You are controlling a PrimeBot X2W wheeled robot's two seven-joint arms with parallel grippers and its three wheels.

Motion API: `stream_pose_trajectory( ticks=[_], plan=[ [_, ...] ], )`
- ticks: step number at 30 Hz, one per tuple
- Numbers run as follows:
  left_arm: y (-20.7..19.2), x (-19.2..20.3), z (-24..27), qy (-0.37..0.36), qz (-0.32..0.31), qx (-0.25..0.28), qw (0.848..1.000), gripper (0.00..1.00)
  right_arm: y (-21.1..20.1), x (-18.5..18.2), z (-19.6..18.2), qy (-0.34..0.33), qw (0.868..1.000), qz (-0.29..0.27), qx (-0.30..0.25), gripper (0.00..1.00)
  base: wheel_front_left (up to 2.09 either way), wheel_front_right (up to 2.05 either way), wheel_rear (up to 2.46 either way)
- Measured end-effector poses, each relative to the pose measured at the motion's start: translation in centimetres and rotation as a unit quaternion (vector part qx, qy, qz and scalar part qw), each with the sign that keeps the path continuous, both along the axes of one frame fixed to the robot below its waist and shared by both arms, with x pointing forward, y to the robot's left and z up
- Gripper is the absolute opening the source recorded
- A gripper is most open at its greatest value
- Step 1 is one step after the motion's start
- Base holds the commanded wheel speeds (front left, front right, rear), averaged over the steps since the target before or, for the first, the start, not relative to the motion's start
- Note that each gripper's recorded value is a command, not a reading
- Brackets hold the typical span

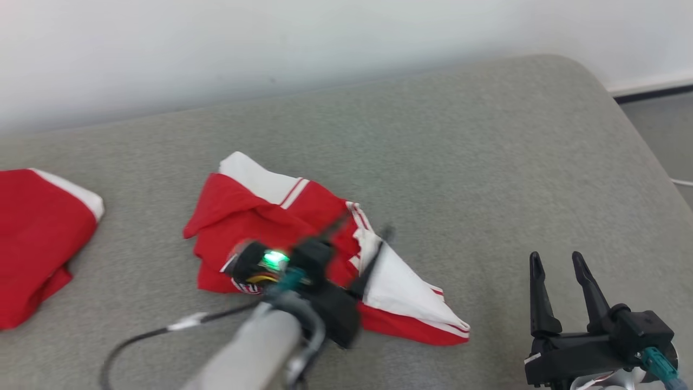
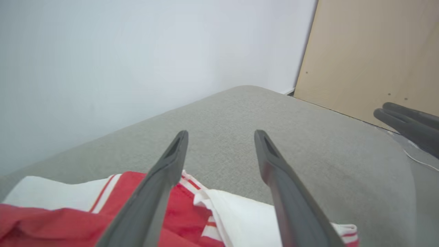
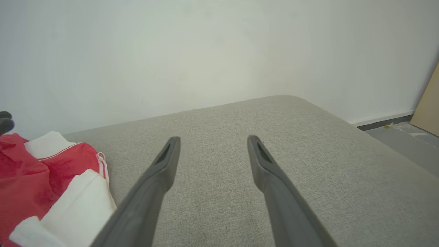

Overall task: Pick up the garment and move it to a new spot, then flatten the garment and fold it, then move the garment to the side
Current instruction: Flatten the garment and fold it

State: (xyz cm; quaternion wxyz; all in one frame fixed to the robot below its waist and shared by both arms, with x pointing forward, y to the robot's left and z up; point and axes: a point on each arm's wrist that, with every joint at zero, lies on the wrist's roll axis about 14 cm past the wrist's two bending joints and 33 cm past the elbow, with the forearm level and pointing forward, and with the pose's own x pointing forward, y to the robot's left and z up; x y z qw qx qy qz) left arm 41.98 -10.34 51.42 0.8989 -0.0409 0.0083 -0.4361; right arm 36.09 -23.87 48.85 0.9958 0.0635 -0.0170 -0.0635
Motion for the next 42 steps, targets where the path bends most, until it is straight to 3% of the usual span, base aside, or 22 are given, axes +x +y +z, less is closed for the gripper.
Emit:
stream_pose_trajectory(
  ticks=[4,8,13,18,27,35,42],
  plan=[
    [6.0,3.3,2.6,-0.039,0.095,-0.013,0.995,1.00,1.2,0.5,0.3,-0.006,1.000,0.019,-0.001,1.00,0.00,0.00,0.00],
    [12.7,4.2,3.7,-0.059,0.184,-0.017,0.981,1.00,2.5,1.0,0.5,-0.010,0.999,0.039,-0.002,1.00,0.00,0.00,0.00],
    [20.5,3.3,3.9,-0.072,0.281,-0.013,0.957,1.00,4.0,1.5,0.9,-0.017,0.998,0.062,-0.003,1.00,0.00,0.00,0.00],
    [25.7,0.9,3.3,-0.069,0.349,-0.009,0.934,1.00,5.2,1.6,1.3,-0.023,0.997,0.079,-0.002,1.00,0.00,0.00,0.00],
    [29.2,-3.8,1.1,-0.043,0.412,-0.013,0.910,1.00,6.6,1.4,1.2,-0.022,0.995,0.101,-0.002,1.00,0.00,0.00,0.00],
    [29.6,-4.6,0.0,-0.032,0.421,-0.015,0.906,1.00,7.5,1.5,0.3,-0.008,0.993,0.115,-0.007,1.00,0.00,0.00,0.00],
    [29.8,-4.4,0.1,-0.033,0.424,-0.020,0.905,1.00,9.5,3.0,0.2,-0.001,0.985,0.166,-0.039,1.00,0.00,0.00,0.00]
  ],
)
